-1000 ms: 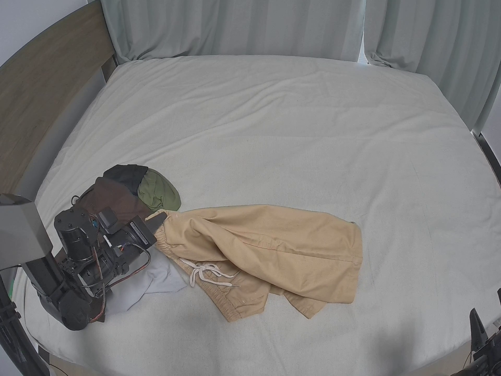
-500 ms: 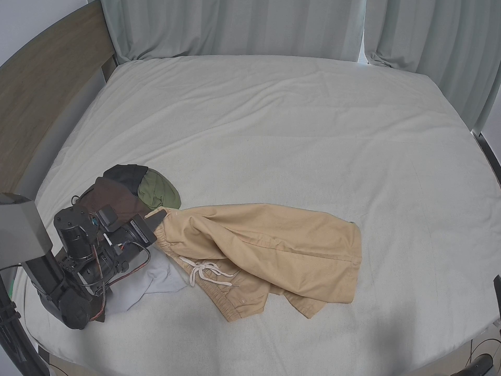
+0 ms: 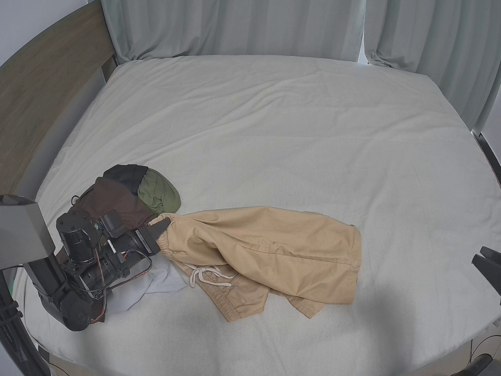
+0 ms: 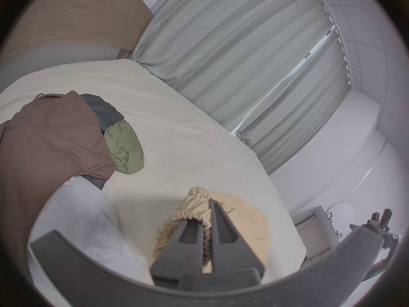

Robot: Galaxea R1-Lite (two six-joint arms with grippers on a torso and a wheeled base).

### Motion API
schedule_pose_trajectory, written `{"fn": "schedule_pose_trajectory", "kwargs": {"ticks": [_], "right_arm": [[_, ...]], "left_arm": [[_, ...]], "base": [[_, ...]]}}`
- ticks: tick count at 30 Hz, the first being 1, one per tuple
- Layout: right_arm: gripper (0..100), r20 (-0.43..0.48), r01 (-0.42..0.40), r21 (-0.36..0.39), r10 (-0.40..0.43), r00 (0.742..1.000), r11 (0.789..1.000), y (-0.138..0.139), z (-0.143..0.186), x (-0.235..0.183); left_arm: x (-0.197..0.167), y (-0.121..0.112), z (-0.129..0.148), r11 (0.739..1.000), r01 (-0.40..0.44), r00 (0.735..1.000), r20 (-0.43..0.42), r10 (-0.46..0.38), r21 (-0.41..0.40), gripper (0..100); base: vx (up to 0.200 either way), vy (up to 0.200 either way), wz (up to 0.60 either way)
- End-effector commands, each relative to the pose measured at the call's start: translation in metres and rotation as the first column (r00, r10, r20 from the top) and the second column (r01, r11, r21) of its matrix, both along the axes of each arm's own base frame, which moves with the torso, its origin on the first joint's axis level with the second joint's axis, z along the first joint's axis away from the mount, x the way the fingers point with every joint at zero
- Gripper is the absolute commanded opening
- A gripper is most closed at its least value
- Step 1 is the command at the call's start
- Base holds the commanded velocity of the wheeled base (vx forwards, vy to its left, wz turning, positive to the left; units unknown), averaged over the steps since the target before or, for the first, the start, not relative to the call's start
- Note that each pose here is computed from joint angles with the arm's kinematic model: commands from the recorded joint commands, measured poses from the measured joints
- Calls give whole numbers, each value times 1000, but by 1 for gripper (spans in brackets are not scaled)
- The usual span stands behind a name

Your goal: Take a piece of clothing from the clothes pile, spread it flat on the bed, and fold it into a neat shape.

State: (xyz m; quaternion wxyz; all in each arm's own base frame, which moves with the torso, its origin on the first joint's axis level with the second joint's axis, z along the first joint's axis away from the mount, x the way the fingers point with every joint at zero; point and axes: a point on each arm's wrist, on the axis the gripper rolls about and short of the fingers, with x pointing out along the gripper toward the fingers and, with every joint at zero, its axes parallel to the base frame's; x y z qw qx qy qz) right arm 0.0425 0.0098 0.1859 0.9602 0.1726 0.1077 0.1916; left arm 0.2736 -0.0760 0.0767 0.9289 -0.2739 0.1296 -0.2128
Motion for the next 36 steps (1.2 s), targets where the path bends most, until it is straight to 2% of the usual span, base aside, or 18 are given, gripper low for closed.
{"fn": "schedule_pose_trajectory", "kwargs": {"ticks": [1,7,12,19,28,36], "right_arm": [[100,-98,-59,31,62,993,998,2,6,25],[100,-116,-129,48,133,984,991,4,10,34],[100,-142,-212,52,217,966,976,6,7,51],[100,-139,-269,64,275,951,961,8,4,75],[100,-157,-285,78,294,943,955,9,-6,87],[100,-188,-308,92,320,928,947,10,-14,118]], "left_arm": [[1,2,-6,1000,8,1000,-12,-8,22,0],[2,6,-6,999,12,1000,-7,-12,31,0],[0,8,-4,999,32,999,-6,-32,27,0],[-2,7,0,999,38,999,6,-38,25,0],[-1,7,0,999,36,999,9,-37,24,0],[0,7,1,999,36,999,19,-37,23,0]], "base": [[0,0,0],[0,0,0],[0,0,0],[0,0,0],[0,0,0],[0,0,0]]}}
